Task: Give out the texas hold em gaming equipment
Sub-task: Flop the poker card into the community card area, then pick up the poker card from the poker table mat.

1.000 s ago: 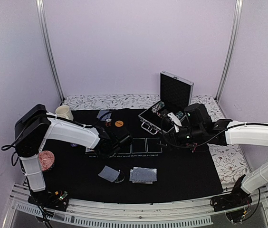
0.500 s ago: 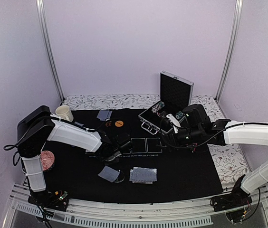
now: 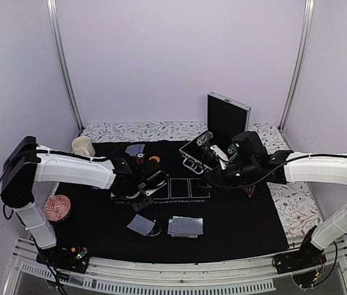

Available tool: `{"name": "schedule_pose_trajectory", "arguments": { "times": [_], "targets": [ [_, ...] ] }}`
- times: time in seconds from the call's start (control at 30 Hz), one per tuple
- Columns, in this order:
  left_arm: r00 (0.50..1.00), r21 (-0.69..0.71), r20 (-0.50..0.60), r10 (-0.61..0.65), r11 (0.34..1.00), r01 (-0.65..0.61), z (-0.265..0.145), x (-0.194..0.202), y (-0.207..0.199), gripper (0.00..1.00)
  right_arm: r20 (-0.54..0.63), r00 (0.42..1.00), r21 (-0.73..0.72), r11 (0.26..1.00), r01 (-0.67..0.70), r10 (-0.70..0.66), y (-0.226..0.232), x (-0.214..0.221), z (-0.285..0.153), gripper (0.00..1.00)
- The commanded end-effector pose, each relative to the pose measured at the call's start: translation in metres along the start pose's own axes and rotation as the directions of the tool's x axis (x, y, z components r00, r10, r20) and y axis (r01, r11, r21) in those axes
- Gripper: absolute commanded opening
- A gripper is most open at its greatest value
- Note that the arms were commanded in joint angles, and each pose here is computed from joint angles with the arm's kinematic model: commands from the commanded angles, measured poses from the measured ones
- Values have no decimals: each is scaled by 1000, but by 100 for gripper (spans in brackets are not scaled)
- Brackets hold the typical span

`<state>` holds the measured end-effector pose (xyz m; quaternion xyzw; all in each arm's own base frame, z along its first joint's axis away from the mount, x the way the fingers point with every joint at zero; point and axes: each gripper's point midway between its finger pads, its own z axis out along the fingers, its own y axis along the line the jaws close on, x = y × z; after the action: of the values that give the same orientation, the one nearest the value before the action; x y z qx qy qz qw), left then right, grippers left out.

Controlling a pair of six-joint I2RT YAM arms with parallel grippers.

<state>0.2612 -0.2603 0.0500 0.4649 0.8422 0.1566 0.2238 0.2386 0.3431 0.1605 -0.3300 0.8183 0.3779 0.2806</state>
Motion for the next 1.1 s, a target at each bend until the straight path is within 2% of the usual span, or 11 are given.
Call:
{"name": "schedule_pose_trajectory", "arguments": {
  "times": [0.0,0.07,0.17,0.3,0.43,0.57,0.67,0.83,1.07],
  "targets": [
    [980,229,71,-188,959,168,-40,-7,-16,50,-36,999,-60,998,-16,14,12,0,16,60],
    [955,324,96,-282,916,238,-54,-10,-20,52,-58,998,-83,996,-16,11,20,1,28,60],
    [913,437,79,-400,837,329,-66,-4,-25,52,-97,995,-135,991,-16,2,36,3,52,57],
    [870,477,-41,-492,755,450,-58,26,-36,51,-188,982,-192,981,-35,-2,54,14,90,52],
    [784,491,-170,-597,639,593,-45,55,-43,45,-277,961,-239,967,-85,15,63,25,120,47],
    [704,487,-237,-670,544,683,-33,83,-43,39,-345,939,-285,950,-125,21,72,37,142,44],
    [668,547,-221,-711,476,688,-34,79,-46,39,-389,921,-294,944,-150,26,71,44,157,42],
    [641,589,-226,-734,421,690,-28,83,-53,38,-426,904,-318,934,-164,13,71,48,183,40],
    [632,601,-254,-732,393,696,-18,90,-62,35,-502,865,-357,909,-217,9,72,70,213,38]
  ]
}}
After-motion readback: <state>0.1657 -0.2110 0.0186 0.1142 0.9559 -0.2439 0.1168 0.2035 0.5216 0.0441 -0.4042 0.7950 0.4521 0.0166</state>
